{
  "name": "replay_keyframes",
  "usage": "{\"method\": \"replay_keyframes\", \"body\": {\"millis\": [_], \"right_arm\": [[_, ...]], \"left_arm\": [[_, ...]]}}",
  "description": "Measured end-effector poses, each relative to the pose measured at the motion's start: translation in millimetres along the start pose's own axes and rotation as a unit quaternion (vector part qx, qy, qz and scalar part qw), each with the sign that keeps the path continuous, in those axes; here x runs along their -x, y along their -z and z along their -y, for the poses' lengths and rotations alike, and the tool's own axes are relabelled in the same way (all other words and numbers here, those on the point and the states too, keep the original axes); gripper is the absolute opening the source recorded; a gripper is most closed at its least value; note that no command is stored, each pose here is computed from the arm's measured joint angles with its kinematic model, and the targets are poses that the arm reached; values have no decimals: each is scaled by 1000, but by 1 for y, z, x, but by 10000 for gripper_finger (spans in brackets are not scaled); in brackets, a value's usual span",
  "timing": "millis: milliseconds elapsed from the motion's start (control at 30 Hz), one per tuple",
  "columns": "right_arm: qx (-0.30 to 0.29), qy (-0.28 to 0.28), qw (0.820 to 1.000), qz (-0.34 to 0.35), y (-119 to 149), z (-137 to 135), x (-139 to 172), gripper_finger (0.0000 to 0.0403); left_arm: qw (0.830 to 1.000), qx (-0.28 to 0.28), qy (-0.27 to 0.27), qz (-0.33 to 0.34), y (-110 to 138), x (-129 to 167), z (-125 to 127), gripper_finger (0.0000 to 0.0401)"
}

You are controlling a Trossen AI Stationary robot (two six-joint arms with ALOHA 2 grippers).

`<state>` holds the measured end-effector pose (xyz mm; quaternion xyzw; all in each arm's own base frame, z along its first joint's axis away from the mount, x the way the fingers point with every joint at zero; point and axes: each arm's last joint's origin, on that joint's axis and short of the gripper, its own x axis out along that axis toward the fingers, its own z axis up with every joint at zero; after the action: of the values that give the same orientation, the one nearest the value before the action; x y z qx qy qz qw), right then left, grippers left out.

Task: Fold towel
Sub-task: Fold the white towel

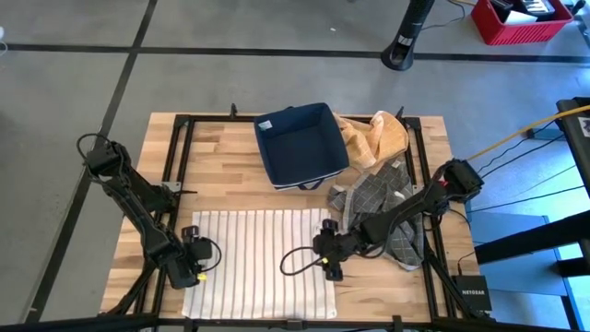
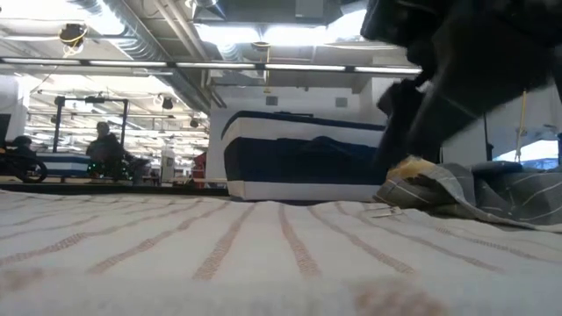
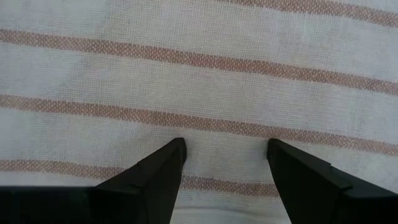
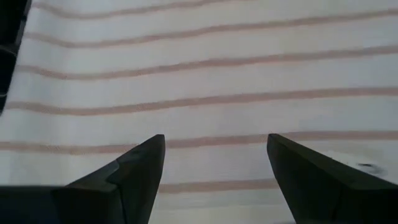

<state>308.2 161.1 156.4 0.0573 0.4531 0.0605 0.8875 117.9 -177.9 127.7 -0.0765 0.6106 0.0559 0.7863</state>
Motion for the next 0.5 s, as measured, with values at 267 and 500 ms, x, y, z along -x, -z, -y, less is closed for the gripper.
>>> {"method": "replay_keyframes", "body": {"millis": [267, 500], "right_arm": [[15, 1, 1000, -11, 11, -8, -17, 286], [40, 40, 998, -18, 20, -7, -28, 286]], "left_arm": [[1000, 1, -2, 3, 0, 0, 0, 227], [1000, 2, -2, 3, 0, -1, 0, 227]]}}
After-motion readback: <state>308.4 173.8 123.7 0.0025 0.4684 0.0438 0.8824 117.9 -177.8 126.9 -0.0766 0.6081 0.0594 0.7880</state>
